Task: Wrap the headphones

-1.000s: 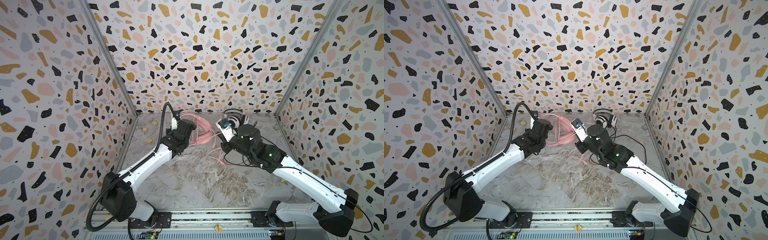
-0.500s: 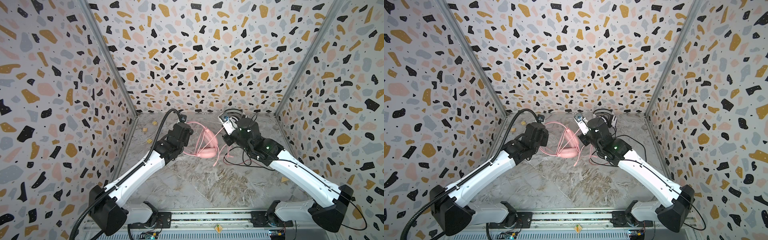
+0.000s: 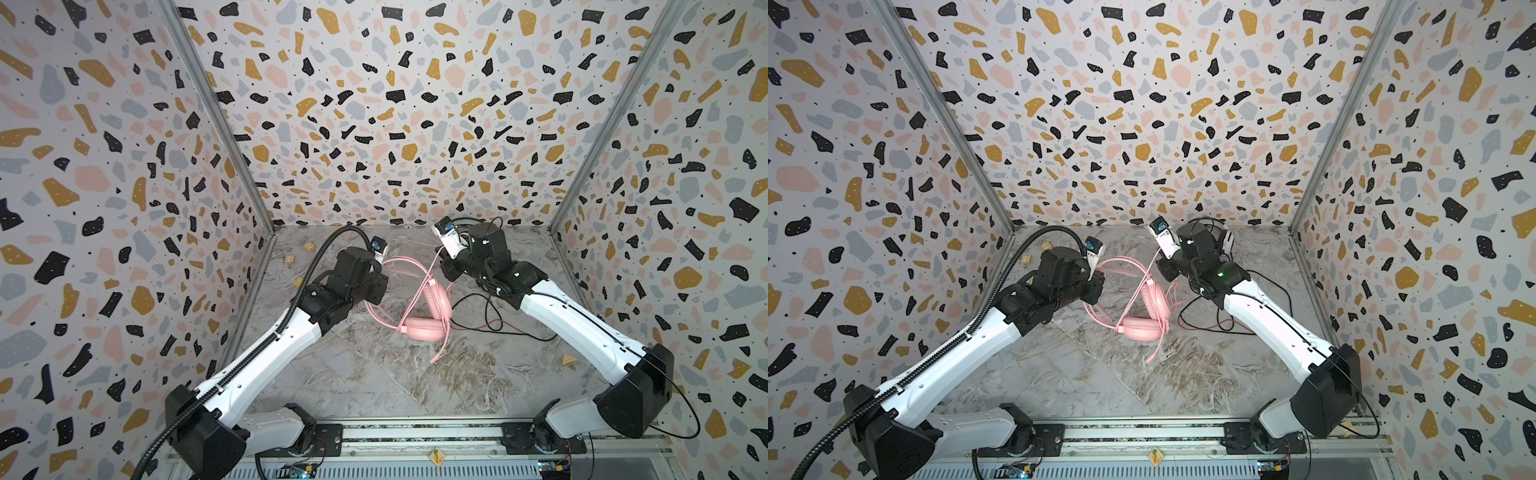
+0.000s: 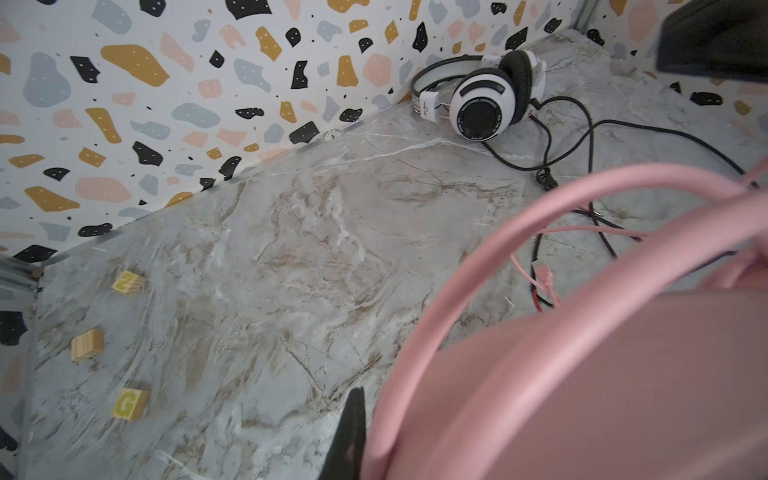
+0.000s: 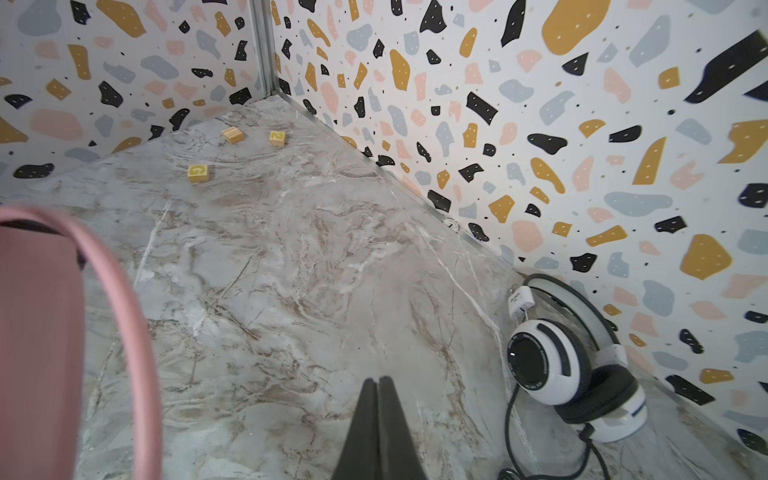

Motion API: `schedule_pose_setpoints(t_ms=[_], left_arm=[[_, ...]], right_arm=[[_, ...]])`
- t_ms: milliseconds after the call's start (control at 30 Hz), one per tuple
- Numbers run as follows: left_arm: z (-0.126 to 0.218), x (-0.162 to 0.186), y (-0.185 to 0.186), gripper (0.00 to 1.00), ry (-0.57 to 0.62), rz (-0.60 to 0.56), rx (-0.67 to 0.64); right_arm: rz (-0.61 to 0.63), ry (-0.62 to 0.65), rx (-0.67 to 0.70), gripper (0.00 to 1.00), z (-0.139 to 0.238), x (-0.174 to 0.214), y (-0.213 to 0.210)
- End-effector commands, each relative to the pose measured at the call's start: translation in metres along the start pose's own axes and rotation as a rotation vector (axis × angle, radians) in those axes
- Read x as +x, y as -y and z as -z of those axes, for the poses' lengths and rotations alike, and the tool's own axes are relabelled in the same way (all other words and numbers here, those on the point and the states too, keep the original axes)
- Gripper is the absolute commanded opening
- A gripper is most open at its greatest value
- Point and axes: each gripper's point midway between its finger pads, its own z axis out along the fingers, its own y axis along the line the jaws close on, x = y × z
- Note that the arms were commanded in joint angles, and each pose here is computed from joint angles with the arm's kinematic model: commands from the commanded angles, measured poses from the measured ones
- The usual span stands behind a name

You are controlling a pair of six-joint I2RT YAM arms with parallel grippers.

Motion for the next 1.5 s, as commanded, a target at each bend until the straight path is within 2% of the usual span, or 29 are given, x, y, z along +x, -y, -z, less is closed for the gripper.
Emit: schedule_pose_setpoints(t_ms=[0, 133, 333, 433, 667, 900, 1067, 1467], left_arm=[[0.027, -0.003, 0.02, 0.0, 0.028, -0.033, 0.132], [0.047, -0.023, 0.03, 0.0, 0.106, 0.002, 0.203], [0.065, -0.043, 0.05, 0.0, 0.15, 0.028, 0.33], [0.071, -0.052, 0.052, 0.0, 0.175, 0.031, 0.345], [0.077, -0.07, 0.056, 0.0, 0.212, 0.05, 0.391], [0.1, -0.103, 0.06, 0.0, 0.295, 0.102, 0.494], [0.112, -0.129, 0.052, 0.0, 0.334, 0.142, 0.501], [0.108, -0.157, -0.039, 0.0, 0.433, 0.328, 0.378]], right_arm=[[-0.098, 0.15, 0.04, 0.05, 0.011, -0.031, 0.031], [-0.163, 0.154, -0.07, 0.07, 0.003, -0.015, 0.025], [-0.239, 0.213, -0.303, 0.17, -0.003, 0.001, -0.005], [-0.273, 0.233, -0.429, 0.21, -0.009, 0.009, -0.02], [-0.374, 0.249, -0.571, 0.24, -0.031, 0.029, -0.037], [-0.45, 0.227, -0.602, 0.29, -0.053, 0.051, -0.04], [-0.491, 0.202, -0.622, 0.31, -0.059, 0.07, -0.046], [-0.522, 0.158, -0.616, 0.31, -0.044, 0.116, -0.057]])
